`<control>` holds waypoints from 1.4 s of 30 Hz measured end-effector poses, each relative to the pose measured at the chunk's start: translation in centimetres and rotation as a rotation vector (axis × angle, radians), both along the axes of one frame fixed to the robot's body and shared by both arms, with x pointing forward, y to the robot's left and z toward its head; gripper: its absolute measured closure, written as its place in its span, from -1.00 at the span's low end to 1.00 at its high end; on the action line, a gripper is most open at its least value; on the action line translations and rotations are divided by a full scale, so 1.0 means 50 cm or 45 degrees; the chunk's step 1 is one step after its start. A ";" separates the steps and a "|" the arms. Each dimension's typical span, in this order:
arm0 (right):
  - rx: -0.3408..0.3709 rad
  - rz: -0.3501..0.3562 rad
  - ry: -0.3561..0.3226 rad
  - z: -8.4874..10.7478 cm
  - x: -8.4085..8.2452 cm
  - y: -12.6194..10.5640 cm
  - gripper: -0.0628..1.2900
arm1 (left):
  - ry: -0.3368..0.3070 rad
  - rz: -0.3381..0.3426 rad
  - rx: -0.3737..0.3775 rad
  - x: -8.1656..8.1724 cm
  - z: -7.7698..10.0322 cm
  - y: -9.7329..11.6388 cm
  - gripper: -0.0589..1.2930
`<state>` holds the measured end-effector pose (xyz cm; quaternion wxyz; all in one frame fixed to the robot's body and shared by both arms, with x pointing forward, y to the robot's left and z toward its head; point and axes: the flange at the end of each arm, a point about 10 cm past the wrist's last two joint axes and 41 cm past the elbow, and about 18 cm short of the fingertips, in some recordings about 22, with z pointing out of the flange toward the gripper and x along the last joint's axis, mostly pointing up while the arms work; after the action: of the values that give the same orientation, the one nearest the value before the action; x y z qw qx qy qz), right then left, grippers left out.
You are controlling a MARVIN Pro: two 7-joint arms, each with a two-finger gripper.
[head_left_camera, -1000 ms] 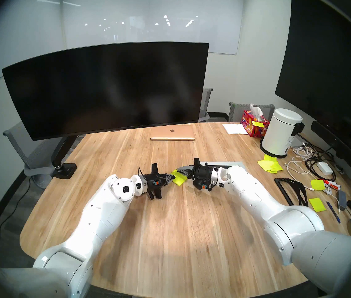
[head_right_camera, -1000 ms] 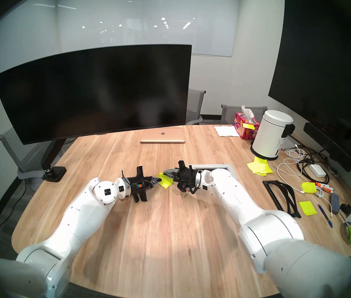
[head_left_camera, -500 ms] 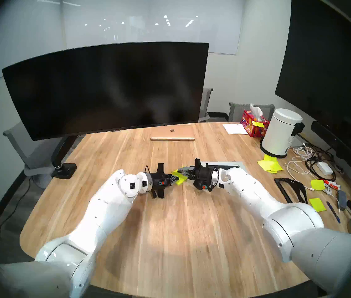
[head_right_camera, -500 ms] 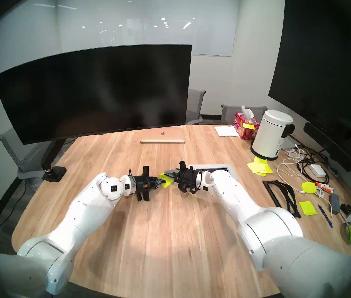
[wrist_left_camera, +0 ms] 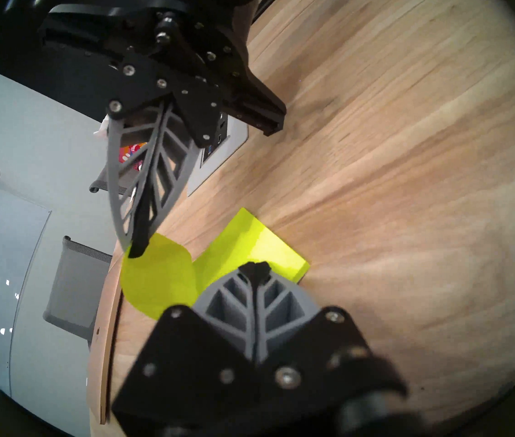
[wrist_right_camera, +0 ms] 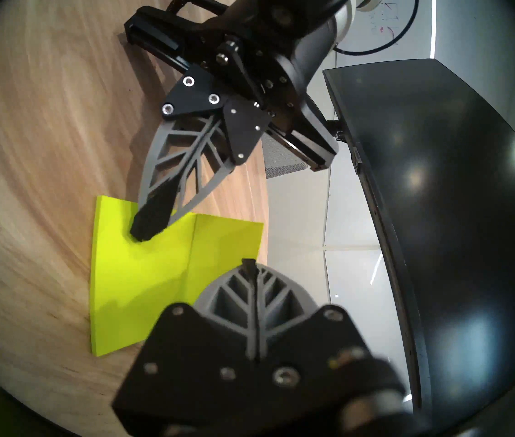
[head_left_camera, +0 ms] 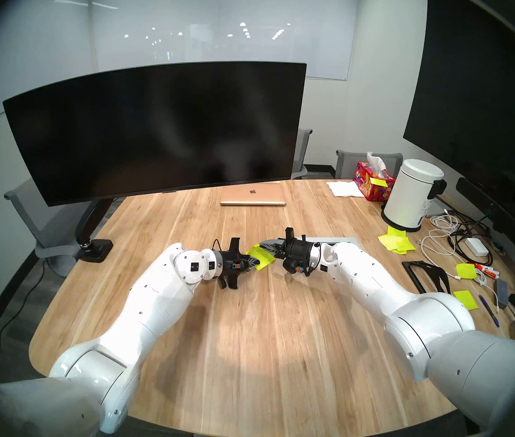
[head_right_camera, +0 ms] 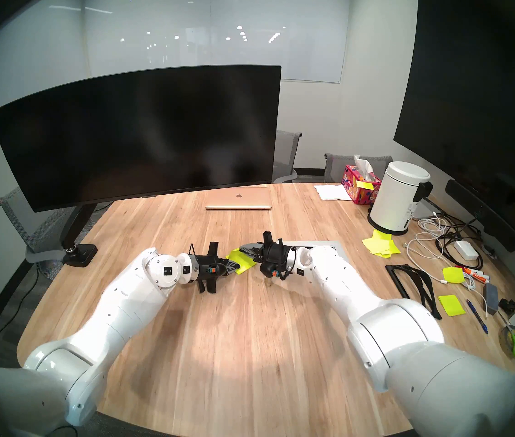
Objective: Peel one sticky note off the pad and stick it onto the monitor, then press it flat
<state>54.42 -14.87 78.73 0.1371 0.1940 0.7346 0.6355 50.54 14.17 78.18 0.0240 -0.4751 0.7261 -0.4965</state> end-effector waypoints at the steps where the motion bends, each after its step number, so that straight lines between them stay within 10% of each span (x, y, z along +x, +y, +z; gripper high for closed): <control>1: 0.004 -0.004 0.003 -0.001 0.000 -0.001 0.94 | -0.001 -0.011 0.014 0.001 0.001 0.003 0.94; 13: 0.056 -0.031 0.005 0.003 0.004 -0.008 0.94 | -0.015 -0.076 0.095 0.011 0.006 0.029 0.94; 29: 0.195 0.038 -0.219 0.105 0.017 0.002 0.94 | -0.021 -0.091 0.090 0.010 0.006 0.028 0.94; 42: 0.202 0.067 -0.269 0.112 -0.008 -0.026 0.94 | -0.062 0.022 -0.172 -0.036 0.021 0.060 0.94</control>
<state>54.01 -16.16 84.34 0.1812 0.1170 0.6683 0.7120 48.74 17.18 79.22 0.0137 -0.4695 0.6861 -0.5555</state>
